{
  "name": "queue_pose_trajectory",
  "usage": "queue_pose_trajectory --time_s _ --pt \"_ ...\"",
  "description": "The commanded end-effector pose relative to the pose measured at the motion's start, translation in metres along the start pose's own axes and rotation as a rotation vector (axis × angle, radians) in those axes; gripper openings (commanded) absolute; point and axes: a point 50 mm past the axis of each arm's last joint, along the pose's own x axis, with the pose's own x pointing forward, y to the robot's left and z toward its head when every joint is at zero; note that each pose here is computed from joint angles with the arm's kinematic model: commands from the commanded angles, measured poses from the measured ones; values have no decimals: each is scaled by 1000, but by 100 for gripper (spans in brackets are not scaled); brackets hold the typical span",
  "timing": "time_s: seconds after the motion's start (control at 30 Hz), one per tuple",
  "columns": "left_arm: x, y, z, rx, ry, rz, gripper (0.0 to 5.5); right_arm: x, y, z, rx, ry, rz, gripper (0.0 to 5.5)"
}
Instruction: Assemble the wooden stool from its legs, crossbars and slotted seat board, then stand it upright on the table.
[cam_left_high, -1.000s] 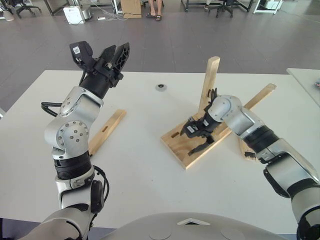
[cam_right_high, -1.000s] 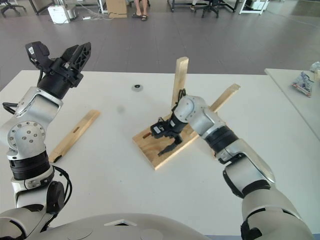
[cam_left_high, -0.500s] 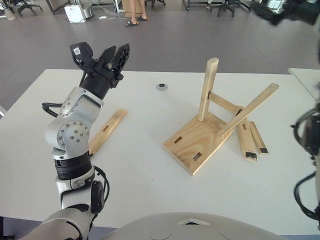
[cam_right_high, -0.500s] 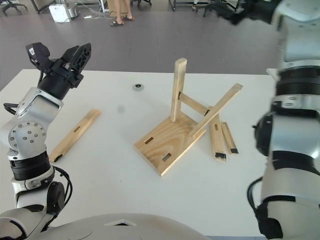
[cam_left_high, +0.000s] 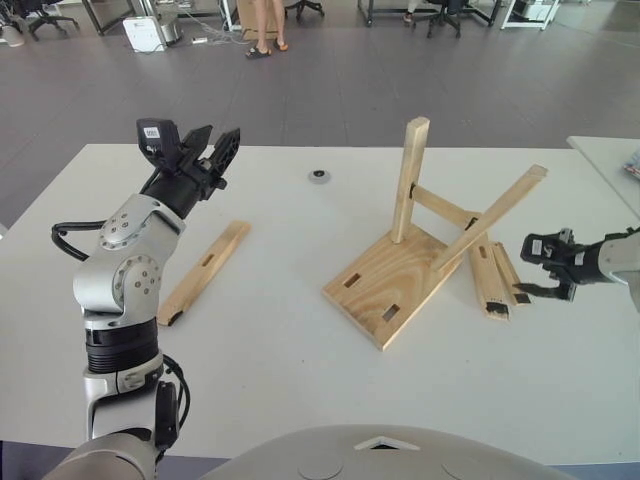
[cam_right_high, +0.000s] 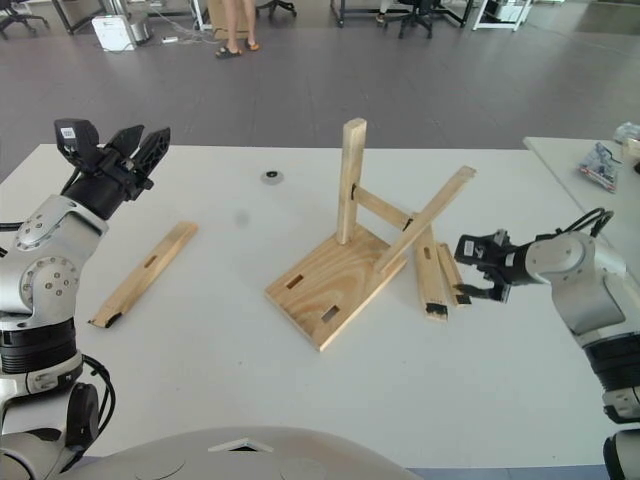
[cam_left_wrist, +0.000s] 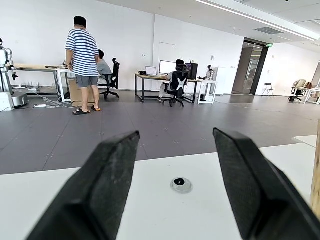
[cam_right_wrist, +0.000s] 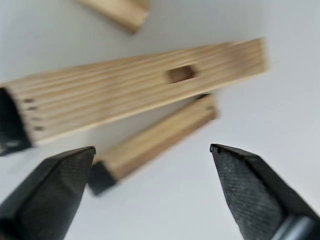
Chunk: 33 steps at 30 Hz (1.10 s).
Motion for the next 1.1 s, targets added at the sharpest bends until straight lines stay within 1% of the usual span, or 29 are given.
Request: queue_pose_trajectory --time_s 0.03,0.17,0.27,0.33,0.37,0.6,0.73,0.83,0.9,1.03,1.1 --pt "1 -3 -2 2 17 -7 275 8 7 8 64 -53 -32 431" --pt "3 -7 -5 -9 23 -21 275 8 5 16 111 -103 -78 431" --pt "2 -6 -5 -13 25 -21 275 -6 -11 16 70 -68 -156 431" --pt "1 -7 -6 -15 26 -20 275 -14 -22 23 68 -89 -206 431" --pt "2 -8 -6 -17 26 -20 275 -13 -22 27 72 -110 -198 431" --pt "3 -8 -7 -21 27 -28 275 16 1 27 135 -130 -113 431" --pt "4 -8 -6 -21 29 -30 275 32 3 29 200 -154 -140 431" --pt "5 -9 -7 -23 29 -31 275 45 10 32 218 -160 -128 431" --pt "5 -9 -7 -24 27 -31 275 48 11 35 225 -169 -132 431" --pt "3 -10 -8 -29 27 -24 275 45 4 41 211 -188 -151 431" --pt "3 -10 -9 -31 26 -21 275 50 5 46 210 -196 -145 431"
